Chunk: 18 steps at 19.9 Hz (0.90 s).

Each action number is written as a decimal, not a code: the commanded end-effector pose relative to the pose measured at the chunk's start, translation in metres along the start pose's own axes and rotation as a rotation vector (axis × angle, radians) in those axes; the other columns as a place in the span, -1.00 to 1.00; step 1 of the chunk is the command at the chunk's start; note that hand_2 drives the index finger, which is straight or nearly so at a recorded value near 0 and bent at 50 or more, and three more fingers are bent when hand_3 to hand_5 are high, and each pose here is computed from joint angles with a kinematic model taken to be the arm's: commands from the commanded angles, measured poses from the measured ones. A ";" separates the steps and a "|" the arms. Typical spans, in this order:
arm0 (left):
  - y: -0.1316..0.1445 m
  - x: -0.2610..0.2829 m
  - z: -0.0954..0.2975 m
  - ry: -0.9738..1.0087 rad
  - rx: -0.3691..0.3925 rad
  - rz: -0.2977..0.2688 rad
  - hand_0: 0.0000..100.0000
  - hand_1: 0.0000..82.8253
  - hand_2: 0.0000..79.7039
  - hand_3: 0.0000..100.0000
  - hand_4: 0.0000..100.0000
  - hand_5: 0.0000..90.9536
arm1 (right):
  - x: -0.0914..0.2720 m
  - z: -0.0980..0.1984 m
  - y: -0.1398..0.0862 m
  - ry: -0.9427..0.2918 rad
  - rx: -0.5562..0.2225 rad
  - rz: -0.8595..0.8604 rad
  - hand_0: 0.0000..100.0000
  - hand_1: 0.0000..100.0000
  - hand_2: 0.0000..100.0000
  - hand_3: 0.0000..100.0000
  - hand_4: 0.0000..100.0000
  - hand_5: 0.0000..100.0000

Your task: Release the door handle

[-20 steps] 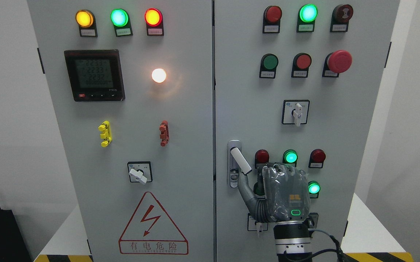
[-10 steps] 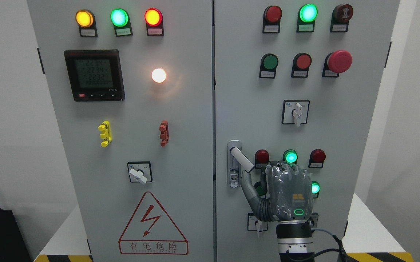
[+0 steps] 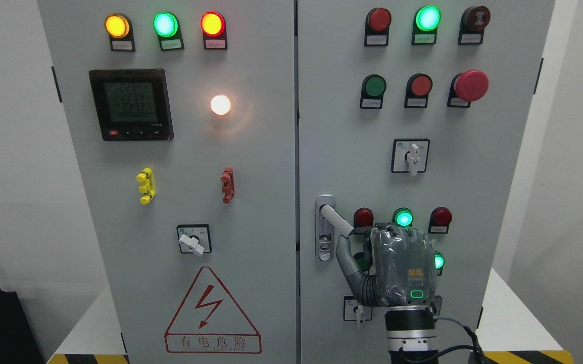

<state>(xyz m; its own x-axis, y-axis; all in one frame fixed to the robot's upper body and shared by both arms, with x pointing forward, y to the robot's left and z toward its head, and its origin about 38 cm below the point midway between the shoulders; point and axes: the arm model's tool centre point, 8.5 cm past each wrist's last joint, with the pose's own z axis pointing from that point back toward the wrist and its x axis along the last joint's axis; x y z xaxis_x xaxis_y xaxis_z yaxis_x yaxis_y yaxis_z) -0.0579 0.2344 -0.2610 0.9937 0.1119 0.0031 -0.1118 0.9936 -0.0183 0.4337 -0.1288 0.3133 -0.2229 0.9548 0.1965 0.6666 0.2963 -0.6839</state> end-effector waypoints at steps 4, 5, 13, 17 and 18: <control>0.000 -0.007 0.001 0.020 0.000 -0.013 -0.76 -0.06 -1.00 -1.00 -1.00 -1.00 | -0.005 -0.002 -0.002 0.006 -0.002 0.007 0.15 -0.37 1.00 1.00 0.87 0.92; 0.000 -0.006 0.001 0.019 0.000 -0.013 -0.76 -0.06 -1.00 -1.00 -1.00 -1.00 | -0.005 -0.003 -0.002 0.006 -0.003 0.008 0.15 -0.37 1.00 1.00 0.87 0.92; 0.000 -0.007 0.001 0.020 0.000 -0.013 -0.76 -0.06 -1.00 -1.00 -1.00 -1.00 | -0.009 -0.005 -0.004 0.011 -0.011 0.014 0.15 -0.37 1.00 1.00 0.87 0.92; 0.000 -0.007 0.001 0.020 0.000 -0.013 -0.76 -0.06 -1.00 -1.00 -1.00 -1.00 | -0.009 -0.006 -0.005 0.012 -0.015 0.014 0.15 -0.37 1.00 1.00 0.87 0.92; 0.000 -0.007 0.001 0.020 0.000 -0.013 -0.76 -0.06 -1.00 -1.00 -1.00 -1.00 | -0.010 -0.006 -0.006 0.012 -0.016 0.014 0.15 -0.37 1.00 1.00 0.87 0.92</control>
<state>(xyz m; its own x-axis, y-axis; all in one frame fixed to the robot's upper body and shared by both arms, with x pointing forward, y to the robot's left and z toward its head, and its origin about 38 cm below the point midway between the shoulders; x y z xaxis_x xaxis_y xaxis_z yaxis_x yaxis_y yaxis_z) -0.0579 0.2344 -0.2610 0.9937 0.1119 0.0031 -0.1118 0.9936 -0.0183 0.4358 -0.1354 0.3177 -0.2124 0.9576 0.1945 0.6747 0.2877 -0.6797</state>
